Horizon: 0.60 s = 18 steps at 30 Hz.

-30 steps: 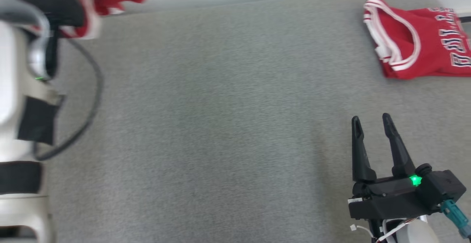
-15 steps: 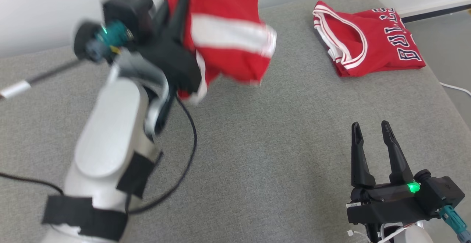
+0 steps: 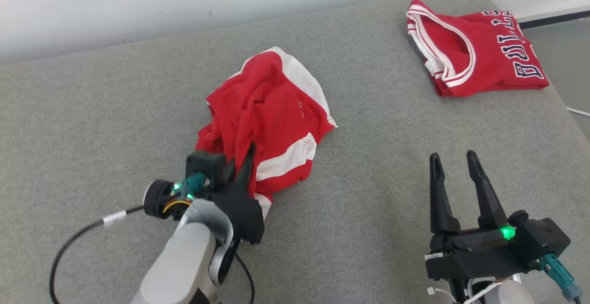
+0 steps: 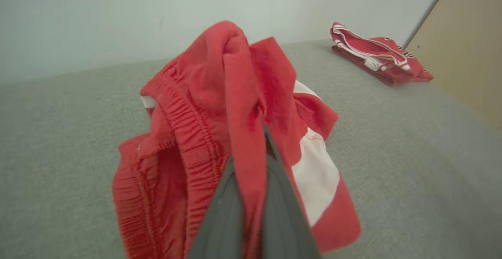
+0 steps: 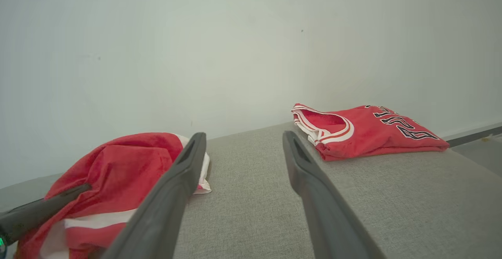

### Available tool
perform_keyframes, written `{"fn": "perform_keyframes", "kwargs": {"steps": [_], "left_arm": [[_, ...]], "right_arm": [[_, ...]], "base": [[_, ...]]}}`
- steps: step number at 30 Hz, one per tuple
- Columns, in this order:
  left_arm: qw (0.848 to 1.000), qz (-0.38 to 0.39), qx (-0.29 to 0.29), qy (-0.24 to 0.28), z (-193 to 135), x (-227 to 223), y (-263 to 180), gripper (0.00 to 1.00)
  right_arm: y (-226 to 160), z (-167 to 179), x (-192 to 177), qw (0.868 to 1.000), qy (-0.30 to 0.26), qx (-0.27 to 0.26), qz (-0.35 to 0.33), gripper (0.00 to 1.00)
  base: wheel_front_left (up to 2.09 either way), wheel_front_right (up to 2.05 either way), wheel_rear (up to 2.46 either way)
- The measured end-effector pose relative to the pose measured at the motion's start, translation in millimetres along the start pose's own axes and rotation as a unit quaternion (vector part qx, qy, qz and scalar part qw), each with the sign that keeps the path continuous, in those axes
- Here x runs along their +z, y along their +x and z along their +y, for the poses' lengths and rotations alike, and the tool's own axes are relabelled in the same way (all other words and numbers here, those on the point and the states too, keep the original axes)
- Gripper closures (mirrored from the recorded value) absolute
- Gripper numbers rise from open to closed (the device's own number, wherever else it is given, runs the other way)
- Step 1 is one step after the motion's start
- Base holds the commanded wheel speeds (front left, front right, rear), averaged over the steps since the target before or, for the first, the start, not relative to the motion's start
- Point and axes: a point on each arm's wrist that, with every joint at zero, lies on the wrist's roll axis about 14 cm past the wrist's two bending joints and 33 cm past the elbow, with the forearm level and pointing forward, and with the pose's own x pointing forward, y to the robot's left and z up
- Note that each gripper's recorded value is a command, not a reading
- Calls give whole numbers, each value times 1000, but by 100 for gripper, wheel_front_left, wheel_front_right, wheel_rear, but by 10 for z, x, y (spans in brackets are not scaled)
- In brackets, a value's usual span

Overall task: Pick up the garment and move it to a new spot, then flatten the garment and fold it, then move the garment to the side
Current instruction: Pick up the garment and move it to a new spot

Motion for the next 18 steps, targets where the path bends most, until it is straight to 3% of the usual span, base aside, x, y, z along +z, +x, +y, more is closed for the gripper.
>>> {"fn": "perform_keyframes", "kwargs": {"steps": [1,2,6,11,18], "left_arm": [[1000,4,1,0,5,-57,-20,55],[1000,2,0,3,1,-76,-32,0],[1000,-17,-14,18,-82,-27,-67,0],[996,-80,-9,41,-79,370,-135,0],[988,-130,47,67,286,704,-445,0]], "right_arm": [[16,22,-7,1000,1,3,0,0],[28,33,-9,1000,2,4,0,0],[38,48,1,1000,3,7,-2,0],[13,81,23,1000,7,12,-5,0],[18,210,75,999,15,31,-15,0]], "base": [[0,0,0],[0,0,0],[0,0,0],[0,0,0],[0,0,0]]}}
